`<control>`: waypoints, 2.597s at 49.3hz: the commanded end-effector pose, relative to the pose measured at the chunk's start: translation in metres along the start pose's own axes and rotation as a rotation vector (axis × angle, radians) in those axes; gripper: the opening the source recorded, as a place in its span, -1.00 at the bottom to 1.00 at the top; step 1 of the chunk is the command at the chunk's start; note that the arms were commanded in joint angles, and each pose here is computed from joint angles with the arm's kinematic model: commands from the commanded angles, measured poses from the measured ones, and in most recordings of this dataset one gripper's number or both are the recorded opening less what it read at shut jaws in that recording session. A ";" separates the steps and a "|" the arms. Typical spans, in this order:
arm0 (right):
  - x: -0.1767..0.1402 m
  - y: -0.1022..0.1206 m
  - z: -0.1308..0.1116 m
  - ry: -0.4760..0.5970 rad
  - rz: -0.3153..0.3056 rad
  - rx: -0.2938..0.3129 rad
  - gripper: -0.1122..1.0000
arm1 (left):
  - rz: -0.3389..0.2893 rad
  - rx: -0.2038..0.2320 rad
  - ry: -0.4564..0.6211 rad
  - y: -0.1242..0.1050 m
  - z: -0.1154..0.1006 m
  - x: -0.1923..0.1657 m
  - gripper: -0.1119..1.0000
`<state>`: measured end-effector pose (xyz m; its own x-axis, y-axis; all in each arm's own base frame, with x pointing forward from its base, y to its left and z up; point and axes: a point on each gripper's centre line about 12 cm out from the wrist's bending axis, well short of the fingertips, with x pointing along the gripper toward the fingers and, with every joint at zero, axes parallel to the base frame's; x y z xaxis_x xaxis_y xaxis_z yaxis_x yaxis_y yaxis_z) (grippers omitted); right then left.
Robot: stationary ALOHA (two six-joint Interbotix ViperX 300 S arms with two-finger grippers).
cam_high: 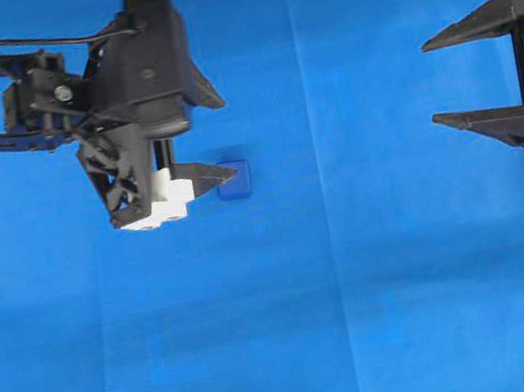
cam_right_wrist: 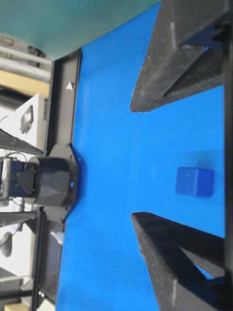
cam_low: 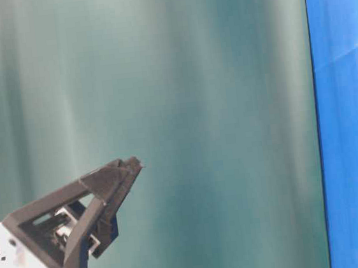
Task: Handover the blue block to the right arm after grasping it with the left arm, then place it in the designated position.
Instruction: 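Lower the open left gripper around the blue cube, then close the left gripper on the blue cube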
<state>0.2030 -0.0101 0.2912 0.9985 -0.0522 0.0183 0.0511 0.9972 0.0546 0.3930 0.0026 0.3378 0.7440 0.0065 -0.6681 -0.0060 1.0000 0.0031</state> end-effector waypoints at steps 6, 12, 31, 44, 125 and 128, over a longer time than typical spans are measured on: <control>0.003 0.000 0.010 -0.025 -0.001 0.005 0.95 | 0.006 0.005 -0.021 0.001 0.014 -0.007 0.87; 0.003 0.000 0.010 -0.023 -0.001 0.005 0.95 | 0.005 0.002 -0.017 0.001 0.013 -0.007 0.87; 0.004 0.000 0.010 -0.023 -0.001 0.005 0.95 | 0.005 -0.003 -0.011 0.001 0.012 -0.006 0.87; 0.003 0.000 0.011 -0.025 -0.001 0.005 0.95 | 0.005 -0.003 -0.009 0.001 0.011 -0.006 0.87; 0.006 -0.001 0.006 -0.006 -0.005 0.003 0.95 | 0.003 -0.010 0.092 0.000 -0.090 0.102 0.87; 0.007 -0.001 0.003 0.004 -0.009 0.003 0.95 | 0.002 -0.010 0.100 0.000 -0.098 0.110 0.87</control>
<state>0.2064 -0.0109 0.2866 0.9984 -0.0555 -0.0047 0.0557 0.9969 0.0560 0.4049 0.0029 0.1951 0.6543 0.0073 -0.7562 -0.0157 0.9999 -0.0039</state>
